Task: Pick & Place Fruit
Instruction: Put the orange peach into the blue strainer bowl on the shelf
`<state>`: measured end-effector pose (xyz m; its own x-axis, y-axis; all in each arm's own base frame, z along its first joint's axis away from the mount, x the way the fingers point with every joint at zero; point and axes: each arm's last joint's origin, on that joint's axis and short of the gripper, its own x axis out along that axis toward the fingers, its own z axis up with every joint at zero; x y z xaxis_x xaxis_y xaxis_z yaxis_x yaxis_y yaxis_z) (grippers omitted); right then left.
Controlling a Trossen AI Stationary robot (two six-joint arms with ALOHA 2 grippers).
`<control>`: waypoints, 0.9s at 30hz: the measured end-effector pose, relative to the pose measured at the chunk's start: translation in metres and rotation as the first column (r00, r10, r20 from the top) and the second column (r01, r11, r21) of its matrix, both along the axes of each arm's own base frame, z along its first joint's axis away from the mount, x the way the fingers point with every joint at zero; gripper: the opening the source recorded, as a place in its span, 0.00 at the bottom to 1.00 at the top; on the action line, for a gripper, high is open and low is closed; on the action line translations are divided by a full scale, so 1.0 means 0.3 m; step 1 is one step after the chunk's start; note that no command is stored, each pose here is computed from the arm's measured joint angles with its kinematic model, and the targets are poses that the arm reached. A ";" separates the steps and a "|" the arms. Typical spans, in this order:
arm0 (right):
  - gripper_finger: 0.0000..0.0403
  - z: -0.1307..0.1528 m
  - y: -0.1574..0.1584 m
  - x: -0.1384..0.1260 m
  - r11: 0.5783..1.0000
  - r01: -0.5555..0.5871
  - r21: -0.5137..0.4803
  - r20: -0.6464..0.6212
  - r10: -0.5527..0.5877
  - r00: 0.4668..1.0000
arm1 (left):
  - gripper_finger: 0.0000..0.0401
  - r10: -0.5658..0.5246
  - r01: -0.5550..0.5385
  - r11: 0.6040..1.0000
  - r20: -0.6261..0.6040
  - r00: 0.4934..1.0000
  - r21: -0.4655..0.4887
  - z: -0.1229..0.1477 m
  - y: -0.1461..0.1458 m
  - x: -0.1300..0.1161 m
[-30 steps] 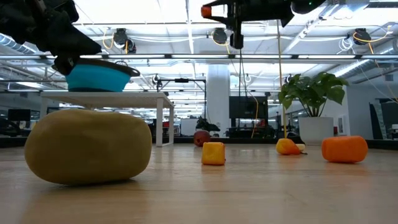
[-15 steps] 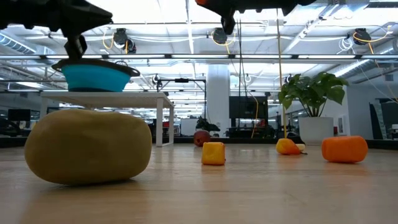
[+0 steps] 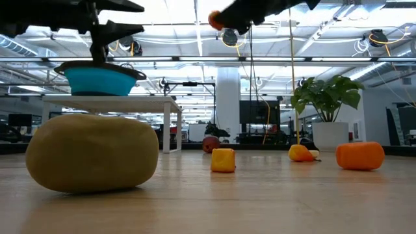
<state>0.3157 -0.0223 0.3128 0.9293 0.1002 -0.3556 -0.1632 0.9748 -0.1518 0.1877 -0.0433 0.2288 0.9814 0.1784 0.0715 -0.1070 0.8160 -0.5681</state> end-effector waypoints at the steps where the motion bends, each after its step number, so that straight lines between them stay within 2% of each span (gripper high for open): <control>1: 0.21 -0.008 0.006 -0.002 0.999 0.005 -0.034 -0.023 -0.006 1.000 | 0.39 0.000 0.000 1.000 -0.008 1.000 0.008 0.006 -0.005 0.015; 7: 0.21 -0.036 0.039 -0.013 0.974 0.025 -0.223 -0.114 -0.052 0.992 | 0.41 0.019 -0.015 0.996 -0.041 0.999 0.092 0.059 -0.038 0.127; 13: 0.21 -0.048 0.077 -0.020 0.919 0.035 -0.394 -0.153 -0.103 0.983 | 0.41 0.097 -0.081 0.985 -0.105 0.990 0.152 0.102 -0.065 0.238; 21: 0.21 -0.047 0.137 -0.025 0.828 0.009 -0.560 -0.156 -0.116 0.981 | 0.42 0.144 -0.114 0.983 -0.227 0.963 0.141 0.130 -0.090 0.365; 27: 0.21 -0.055 0.182 -0.026 0.771 -0.020 -0.636 -0.168 -0.113 0.979 | 0.49 0.170 -0.141 0.982 -0.257 0.951 0.127 0.128 -0.084 0.452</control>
